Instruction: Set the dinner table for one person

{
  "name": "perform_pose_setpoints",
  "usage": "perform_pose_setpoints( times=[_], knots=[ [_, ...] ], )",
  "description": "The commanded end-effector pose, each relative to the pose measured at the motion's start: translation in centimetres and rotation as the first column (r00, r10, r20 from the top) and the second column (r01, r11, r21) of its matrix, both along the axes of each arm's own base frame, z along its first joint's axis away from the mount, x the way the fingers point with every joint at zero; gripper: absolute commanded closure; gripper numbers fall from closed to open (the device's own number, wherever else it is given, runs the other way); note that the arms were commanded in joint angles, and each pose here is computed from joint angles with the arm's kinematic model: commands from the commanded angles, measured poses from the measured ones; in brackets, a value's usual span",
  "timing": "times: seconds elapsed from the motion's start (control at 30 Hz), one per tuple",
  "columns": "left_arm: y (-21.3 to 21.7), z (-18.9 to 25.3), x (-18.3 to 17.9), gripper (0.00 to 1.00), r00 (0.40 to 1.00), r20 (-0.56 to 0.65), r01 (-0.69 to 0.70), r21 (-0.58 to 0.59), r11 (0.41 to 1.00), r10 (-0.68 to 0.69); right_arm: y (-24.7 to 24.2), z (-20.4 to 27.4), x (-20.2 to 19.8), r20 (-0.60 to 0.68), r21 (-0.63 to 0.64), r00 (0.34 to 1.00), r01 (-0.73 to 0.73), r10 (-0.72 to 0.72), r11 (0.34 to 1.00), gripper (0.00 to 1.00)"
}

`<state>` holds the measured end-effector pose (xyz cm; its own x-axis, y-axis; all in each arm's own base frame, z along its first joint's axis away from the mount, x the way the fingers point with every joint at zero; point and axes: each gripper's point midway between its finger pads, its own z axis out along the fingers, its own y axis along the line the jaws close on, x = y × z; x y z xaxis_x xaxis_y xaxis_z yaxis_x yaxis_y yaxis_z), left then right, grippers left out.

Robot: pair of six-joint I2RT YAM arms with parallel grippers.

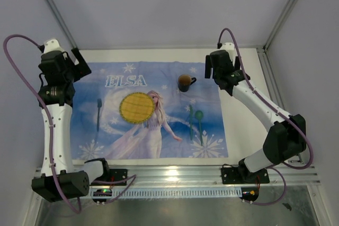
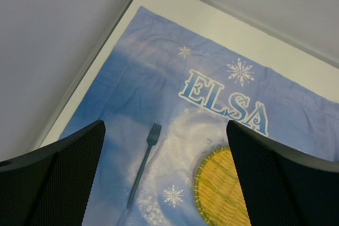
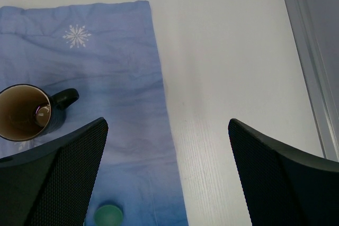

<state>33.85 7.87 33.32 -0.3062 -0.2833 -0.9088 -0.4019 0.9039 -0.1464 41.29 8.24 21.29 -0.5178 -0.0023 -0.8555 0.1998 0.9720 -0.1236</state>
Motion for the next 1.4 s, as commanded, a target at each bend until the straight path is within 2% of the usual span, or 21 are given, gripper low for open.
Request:
perform_pose_setpoints(
  times=[0.0, 0.2, 0.37, 0.47, 0.63, 0.9, 1.1, 1.37],
  knots=[
    [-0.1, 0.2, -0.4, 0.01, 1.0, 0.01, 0.014, 0.009, 1.0, -0.014, -0.5, 3.2, 0.1, 0.102, 0.033, 0.994, 0.033, -0.037, 0.999, 0.01],
    [0.3, 0.8, -1.8, 0.01, 1.0, 0.026, -0.012, 0.036, 0.999, 0.011, -1.4, 5.1, -0.6, 0.155, 0.034, 0.986, 0.056, -0.061, 0.998, 0.01],
    [3.5, 1.4, -4.6, 0.01, 0.985, 0.03, -0.174, 0.165, 0.971, 0.171, -3.4, 6.3, -1.4, 0.183, -0.037, 0.976, 0.123, -0.114, 0.992, 0.01],
    [3.9, 0.6, -5.3, 0.01, 0.985, 0.014, -0.173, 0.217, 0.961, 0.175, -4.1, 6.3, -2.1, 0.185, -0.065, 0.975, 0.136, -0.122, 0.989, 0.0],
    [4.5, -0.5, -5.6, 0.01, 0.977, -0.008, -0.207, 0.227, 0.952, 0.214, -4.7, 6.0, -2.9, 0.186, -0.071, 0.974, 0.146, -0.131, 0.987, 0.01],
    [3.3, 0.0, -6.0, 0.01, 0.98, 0.0, -0.195, 0.138, 0.971, 0.197, -6.6, 6.0, -3.8, 0.188, -0.04, 0.967, 0.184, -0.174, 0.982, 0.01],
    [3.7, 1.4, -7.3, 0.01, 0.974, 0.035, -0.225, 0.16, 0.961, 0.223, -6.5, 6.1, -3.6, 0.188, -0.021, 0.966, 0.183, -0.176, 0.983, 0.01],
    [3.6, 0.6, -7.6, 0.01, 0.974, 0.02, -0.225, 0.153, 0.962, 0.224, -6.4, 6.5, -3.6, 0.193, -0.01, 0.966, 0.176, -0.171, 0.984, 0.01]
  ],
)
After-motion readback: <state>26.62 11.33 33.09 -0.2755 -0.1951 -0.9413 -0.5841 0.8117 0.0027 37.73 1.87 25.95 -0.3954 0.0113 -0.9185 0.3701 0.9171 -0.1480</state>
